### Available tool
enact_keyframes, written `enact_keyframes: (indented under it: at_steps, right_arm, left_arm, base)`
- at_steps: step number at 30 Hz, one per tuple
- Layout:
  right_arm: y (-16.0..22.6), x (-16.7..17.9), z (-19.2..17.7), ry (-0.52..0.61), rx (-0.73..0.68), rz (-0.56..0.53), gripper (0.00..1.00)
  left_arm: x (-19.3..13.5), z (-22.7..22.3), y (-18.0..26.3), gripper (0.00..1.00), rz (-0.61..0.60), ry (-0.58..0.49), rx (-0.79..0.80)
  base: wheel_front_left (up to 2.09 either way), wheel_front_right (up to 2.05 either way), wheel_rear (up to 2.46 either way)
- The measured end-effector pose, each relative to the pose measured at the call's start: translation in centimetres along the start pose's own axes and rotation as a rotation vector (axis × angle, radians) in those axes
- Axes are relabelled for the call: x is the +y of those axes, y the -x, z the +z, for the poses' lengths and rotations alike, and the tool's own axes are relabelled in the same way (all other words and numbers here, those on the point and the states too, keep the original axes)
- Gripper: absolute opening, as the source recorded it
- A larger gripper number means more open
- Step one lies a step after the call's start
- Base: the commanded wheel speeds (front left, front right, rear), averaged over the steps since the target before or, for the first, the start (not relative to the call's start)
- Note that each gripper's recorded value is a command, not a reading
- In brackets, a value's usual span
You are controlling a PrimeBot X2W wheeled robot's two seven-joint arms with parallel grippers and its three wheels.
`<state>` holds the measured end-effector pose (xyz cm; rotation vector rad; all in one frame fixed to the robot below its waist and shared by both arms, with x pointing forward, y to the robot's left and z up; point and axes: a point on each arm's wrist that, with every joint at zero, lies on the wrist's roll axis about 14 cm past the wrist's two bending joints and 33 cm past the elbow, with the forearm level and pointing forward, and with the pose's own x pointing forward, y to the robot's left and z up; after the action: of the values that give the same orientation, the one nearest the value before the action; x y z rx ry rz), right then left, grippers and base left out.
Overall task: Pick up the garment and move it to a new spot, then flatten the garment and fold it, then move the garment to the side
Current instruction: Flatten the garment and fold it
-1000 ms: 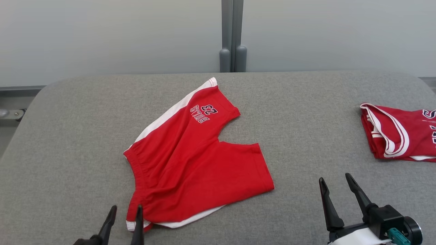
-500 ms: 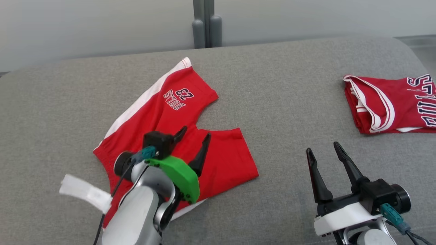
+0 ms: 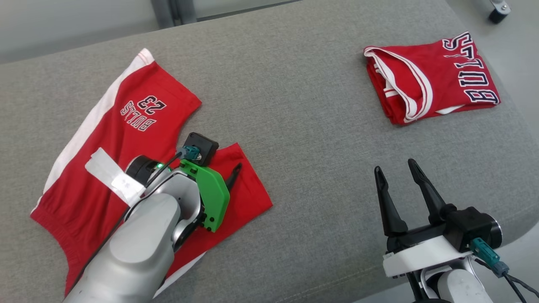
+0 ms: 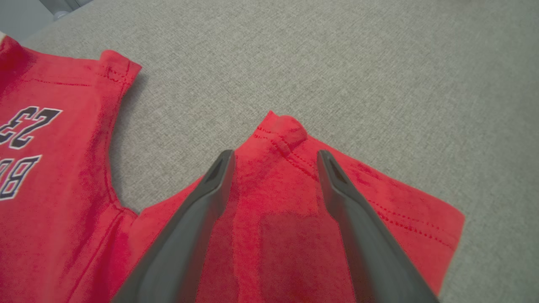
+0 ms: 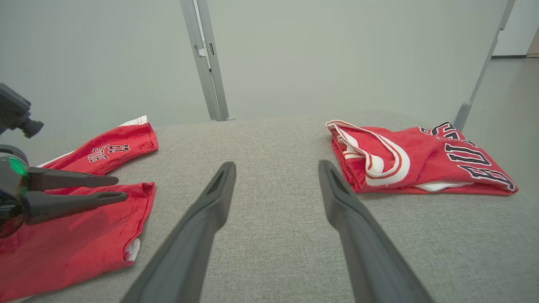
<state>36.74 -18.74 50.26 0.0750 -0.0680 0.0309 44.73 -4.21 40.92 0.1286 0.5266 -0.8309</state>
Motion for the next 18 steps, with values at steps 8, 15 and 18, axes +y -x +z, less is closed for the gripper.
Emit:
enact_keyframes:
  at_steps: [8, 15, 18]
  right_arm:
    - [1.2, -2.0, -1.1, -0.009, 0.045, -0.076, 1.0]
    - [1.7, -2.9, -1.4, -0.017, 0.059, -0.111, 1.0]
    - [1.7, -3.1, -1.4, -0.018, 0.056, -0.116, 1.0]
  left_arm:
    - [-0.2, -1.8, -3.3, 0.94, -0.076, -0.052, 0.077]
    - [-1.5, -2.7, -4.0, 0.0, -0.14, -0.055, 0.126]
    - [-1.5, -1.7, -3.9, 0.0, -0.149, -0.047, 0.102]
  base:
    - [0.0, 0.0, 0.0]
    - [0.0, 0.0, 0.0]
    - [0.0, 0.0, 0.0]
